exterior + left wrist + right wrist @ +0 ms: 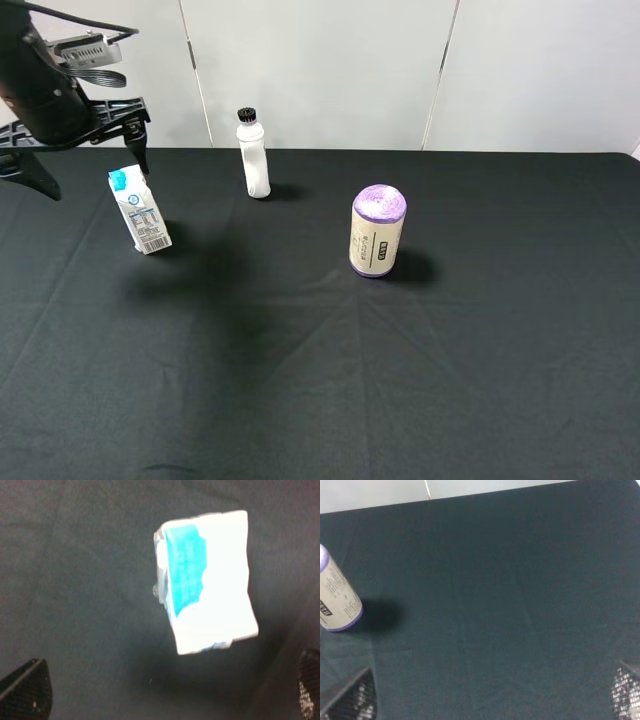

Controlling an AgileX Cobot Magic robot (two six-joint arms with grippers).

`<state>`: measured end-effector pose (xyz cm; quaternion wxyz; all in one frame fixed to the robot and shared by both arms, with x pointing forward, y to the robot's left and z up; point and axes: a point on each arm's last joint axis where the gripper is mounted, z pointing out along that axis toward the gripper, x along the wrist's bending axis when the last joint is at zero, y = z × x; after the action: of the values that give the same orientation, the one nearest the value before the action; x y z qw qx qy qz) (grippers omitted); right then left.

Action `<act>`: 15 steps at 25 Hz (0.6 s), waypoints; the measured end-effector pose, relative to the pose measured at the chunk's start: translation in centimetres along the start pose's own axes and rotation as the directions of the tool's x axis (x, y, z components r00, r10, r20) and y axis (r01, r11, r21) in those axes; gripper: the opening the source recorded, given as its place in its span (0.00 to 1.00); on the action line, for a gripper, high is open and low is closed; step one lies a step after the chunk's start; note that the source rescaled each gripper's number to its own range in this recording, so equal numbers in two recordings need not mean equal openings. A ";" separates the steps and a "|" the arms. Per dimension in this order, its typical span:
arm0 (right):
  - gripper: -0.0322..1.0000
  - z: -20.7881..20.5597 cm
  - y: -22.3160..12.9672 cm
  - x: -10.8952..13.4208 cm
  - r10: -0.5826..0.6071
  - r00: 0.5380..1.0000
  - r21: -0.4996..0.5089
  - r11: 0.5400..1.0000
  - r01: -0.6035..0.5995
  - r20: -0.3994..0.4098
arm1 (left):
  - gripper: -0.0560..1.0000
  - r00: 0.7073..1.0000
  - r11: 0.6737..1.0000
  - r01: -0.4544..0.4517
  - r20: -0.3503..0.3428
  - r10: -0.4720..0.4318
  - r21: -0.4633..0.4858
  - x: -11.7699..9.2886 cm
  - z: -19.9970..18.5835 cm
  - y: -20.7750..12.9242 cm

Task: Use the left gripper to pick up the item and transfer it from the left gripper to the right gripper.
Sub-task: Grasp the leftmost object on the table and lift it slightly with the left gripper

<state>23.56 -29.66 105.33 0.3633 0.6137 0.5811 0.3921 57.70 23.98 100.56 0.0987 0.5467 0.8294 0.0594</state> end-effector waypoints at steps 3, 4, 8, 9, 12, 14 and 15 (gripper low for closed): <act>1.00 0.0 0.0 0.0 0.000 1.000 0.000 1.000 0.000 0.000 | 0.96 1.000 1.000 0.018 -0.002 -0.018 0.003 -0.6 0.8 0.8; 1.00 0.0 0.0 0.0 0.000 1.000 0.000 1.000 0.000 0.000 | 0.96 1.000 1.000 0.020 -0.003 -0.020 0.005 -0.8 1.1 1.2; 1.00 0.0 0.0 0.0 0.000 1.000 0.000 1.000 0.000 0.000 | 0.95 0.999 0.999 0.037 -0.005 -0.036 0.019 -1.7 2.4 2.1; 1.00 0.0 0.0 0.0 0.000 1.000 0.000 1.000 0.000 0.000 | 0.95 0.999 0.999 0.040 -0.004 -0.040 0.019 -2.0 2.6 2.3; 1.00 0.0 0.0 0.0 0.000 1.000 0.000 1.000 0.000 0.000 | 0.94 0.998 0.998 0.056 -0.010 -0.055 0.035 -2.8 3.7 2.6; 1.00 0.0 0.0 0.0 0.000 1.000 0.000 1.000 0.000 0.000 | 0.94 0.998 0.997 0.065 -0.015 -0.065 0.045 -3.2 4.4 2.6; 1.00 0.0 0.0 0.0 0.000 1.000 0.000 1.000 0.000 0.000 | 0.94 0.997 0.996 0.071 -0.020 -0.070 0.051 -3.4 4.8 2.6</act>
<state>23.56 -29.66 105.33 0.3633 0.6137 0.5811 0.3921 62.45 21.89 96.77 0.0790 0.5189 0.8503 0.0392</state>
